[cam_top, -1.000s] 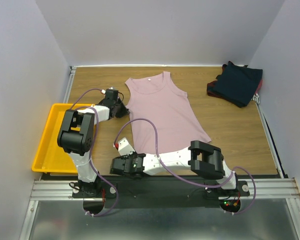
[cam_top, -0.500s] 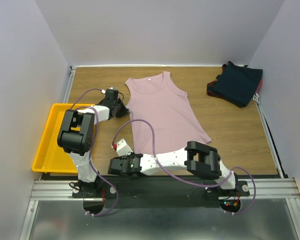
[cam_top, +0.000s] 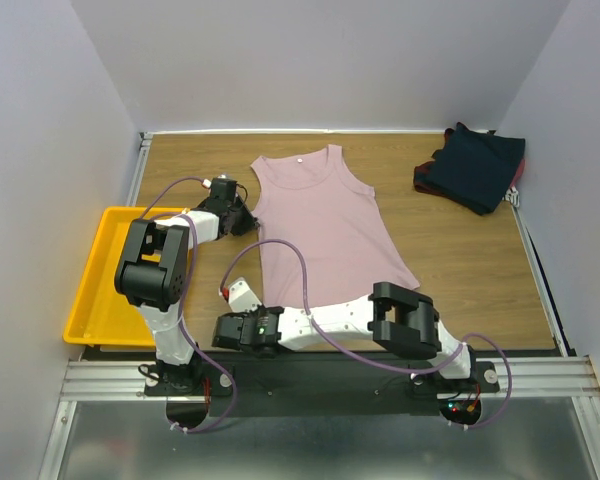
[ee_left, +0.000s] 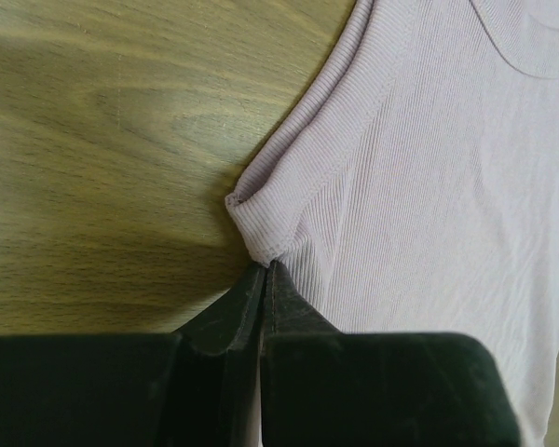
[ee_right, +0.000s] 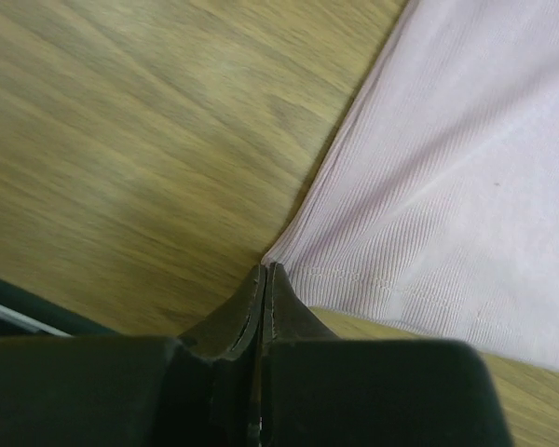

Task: Fold and stack the tank tops
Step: Fold the tank top

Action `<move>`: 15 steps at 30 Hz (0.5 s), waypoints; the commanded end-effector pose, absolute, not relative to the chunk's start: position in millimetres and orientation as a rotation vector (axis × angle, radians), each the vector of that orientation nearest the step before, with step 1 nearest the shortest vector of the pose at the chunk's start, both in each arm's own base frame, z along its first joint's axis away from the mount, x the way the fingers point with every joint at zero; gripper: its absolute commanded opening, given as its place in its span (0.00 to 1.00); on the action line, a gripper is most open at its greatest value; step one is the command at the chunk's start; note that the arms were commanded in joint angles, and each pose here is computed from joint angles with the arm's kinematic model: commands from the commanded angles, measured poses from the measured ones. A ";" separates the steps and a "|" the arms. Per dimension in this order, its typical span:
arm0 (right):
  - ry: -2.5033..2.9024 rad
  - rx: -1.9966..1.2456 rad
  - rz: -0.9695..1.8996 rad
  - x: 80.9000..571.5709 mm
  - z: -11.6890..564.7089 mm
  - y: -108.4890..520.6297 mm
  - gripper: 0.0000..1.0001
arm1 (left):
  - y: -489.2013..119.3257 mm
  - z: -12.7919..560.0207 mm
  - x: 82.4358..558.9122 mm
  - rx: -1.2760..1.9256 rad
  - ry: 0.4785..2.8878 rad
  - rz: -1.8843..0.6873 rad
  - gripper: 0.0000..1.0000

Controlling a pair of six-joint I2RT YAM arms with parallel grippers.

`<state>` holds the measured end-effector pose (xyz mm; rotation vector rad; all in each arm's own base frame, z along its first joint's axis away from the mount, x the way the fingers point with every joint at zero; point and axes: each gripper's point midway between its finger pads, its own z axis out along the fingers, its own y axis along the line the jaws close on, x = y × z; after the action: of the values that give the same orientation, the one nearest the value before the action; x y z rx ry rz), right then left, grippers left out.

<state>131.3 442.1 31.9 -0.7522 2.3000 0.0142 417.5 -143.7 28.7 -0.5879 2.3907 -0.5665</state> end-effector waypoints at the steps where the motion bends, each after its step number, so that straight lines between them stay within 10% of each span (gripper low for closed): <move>1: 2.318 -0.749 0.159 119.8 36.8 475.1 0.00 | -136.6 26.6 419.0 -0.611 2.377 -0.516 0.00; 15: 2.334 -0.777 0.356 103.1 48.5 481.4 0.00 | -101.3 54.8 415.0 -0.776 2.233 -0.367 0.00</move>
<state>114.3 472.1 31.1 -0.7781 2.3399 0.2424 409.9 -116.3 29.2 -0.7355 2.3274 -0.4177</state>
